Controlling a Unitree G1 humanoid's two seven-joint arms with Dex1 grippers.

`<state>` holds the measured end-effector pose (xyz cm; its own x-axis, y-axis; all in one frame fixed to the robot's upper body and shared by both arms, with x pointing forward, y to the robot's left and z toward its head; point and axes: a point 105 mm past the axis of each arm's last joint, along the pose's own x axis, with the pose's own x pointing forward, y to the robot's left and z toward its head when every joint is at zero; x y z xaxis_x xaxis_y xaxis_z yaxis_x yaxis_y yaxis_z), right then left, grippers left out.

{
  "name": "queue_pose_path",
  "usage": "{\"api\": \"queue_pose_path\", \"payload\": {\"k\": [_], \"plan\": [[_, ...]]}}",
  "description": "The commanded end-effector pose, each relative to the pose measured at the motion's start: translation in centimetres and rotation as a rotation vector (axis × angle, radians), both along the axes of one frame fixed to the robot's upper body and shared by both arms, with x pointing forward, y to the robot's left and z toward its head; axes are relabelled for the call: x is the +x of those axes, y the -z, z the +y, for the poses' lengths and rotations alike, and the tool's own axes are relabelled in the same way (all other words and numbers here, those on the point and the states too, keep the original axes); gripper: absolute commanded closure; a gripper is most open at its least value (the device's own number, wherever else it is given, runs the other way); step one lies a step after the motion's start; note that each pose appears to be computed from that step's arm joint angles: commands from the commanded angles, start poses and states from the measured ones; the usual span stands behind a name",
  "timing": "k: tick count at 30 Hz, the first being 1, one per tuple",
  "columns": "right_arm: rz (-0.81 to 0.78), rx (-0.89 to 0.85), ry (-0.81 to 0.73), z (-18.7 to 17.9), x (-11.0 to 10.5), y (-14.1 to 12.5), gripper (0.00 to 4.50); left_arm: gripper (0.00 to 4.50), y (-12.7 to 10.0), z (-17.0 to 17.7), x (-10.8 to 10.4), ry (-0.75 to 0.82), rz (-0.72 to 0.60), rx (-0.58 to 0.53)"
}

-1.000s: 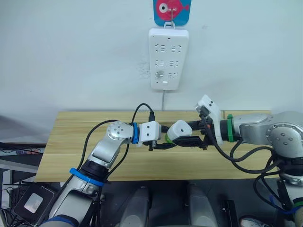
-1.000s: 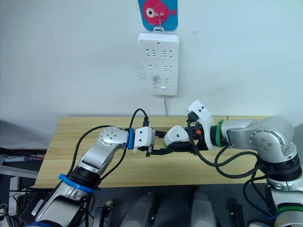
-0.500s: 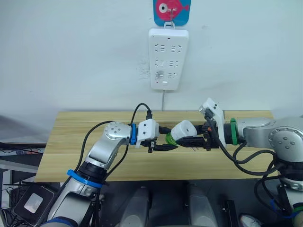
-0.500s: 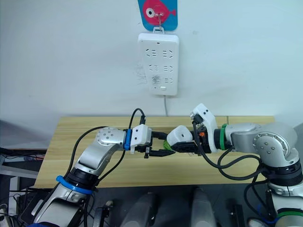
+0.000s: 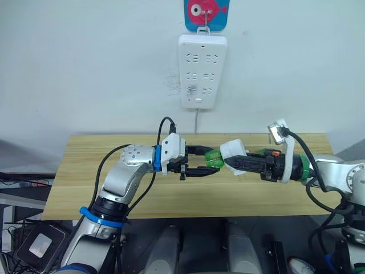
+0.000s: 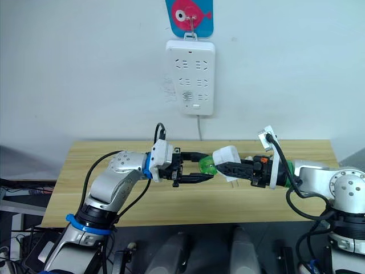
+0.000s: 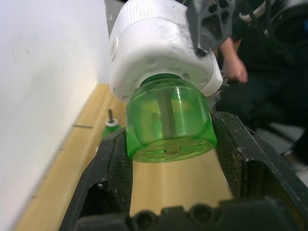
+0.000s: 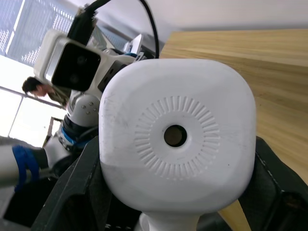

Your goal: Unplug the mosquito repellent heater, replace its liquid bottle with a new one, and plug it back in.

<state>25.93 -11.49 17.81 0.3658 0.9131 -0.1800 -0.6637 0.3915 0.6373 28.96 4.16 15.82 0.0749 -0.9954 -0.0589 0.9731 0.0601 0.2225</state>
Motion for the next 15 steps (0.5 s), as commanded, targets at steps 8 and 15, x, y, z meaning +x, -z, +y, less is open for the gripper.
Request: {"api": "queue_pose_path", "payload": {"k": [8,15], "plan": [[0.098,0.018,0.046,0.33,-0.59,0.06,1.48,2.17,-3.32,-0.46,0.89,-0.062,-0.223,-0.112],[0.138,0.037,0.087,0.28,-0.09,-0.01,1.48,2.17,-3.68,-0.82,1.05,-0.081,-0.434,-0.074]]}}
